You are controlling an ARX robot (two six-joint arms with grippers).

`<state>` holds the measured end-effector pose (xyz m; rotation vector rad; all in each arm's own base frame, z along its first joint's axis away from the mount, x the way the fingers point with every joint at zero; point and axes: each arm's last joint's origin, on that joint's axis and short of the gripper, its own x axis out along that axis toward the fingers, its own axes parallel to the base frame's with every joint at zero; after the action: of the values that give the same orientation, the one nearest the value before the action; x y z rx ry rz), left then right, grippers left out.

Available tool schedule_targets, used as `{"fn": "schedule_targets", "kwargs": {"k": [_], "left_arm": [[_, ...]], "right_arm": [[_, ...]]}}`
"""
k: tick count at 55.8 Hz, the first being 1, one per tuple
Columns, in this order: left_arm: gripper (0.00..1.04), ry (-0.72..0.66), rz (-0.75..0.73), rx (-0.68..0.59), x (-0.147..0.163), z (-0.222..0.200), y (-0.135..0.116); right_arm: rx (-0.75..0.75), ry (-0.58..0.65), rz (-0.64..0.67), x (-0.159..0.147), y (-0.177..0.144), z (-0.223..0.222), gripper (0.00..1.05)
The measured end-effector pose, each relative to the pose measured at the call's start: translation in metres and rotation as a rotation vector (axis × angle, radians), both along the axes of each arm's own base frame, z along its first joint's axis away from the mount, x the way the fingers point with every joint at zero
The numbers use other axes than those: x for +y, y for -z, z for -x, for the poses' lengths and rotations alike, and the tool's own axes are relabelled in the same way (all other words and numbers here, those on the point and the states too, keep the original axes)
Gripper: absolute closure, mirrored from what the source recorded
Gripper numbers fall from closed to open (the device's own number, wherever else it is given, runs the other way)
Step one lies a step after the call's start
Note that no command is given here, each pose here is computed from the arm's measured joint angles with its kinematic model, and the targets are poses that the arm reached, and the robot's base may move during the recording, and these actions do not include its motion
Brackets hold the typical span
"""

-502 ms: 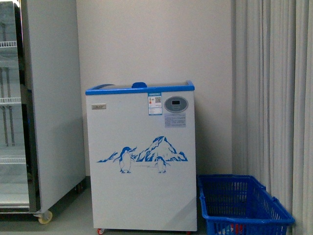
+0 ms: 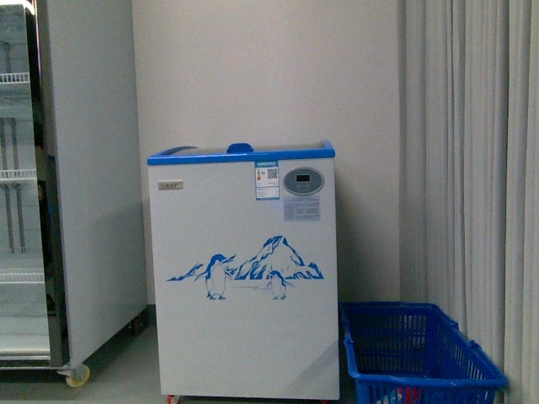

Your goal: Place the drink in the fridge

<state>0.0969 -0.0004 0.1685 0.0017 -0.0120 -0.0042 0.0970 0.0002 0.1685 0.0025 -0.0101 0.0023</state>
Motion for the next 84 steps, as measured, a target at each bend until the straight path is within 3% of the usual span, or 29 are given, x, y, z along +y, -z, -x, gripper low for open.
{"fn": "schedule_targets", "kwargs": {"k": [84], "left_arm": [[0.08,0.000,0.000,0.000,0.0000,0.0000,0.0000]], "right_arm": [[0.000,0.000,0.000,0.0000,0.0000,0.0000,0.08]]}}
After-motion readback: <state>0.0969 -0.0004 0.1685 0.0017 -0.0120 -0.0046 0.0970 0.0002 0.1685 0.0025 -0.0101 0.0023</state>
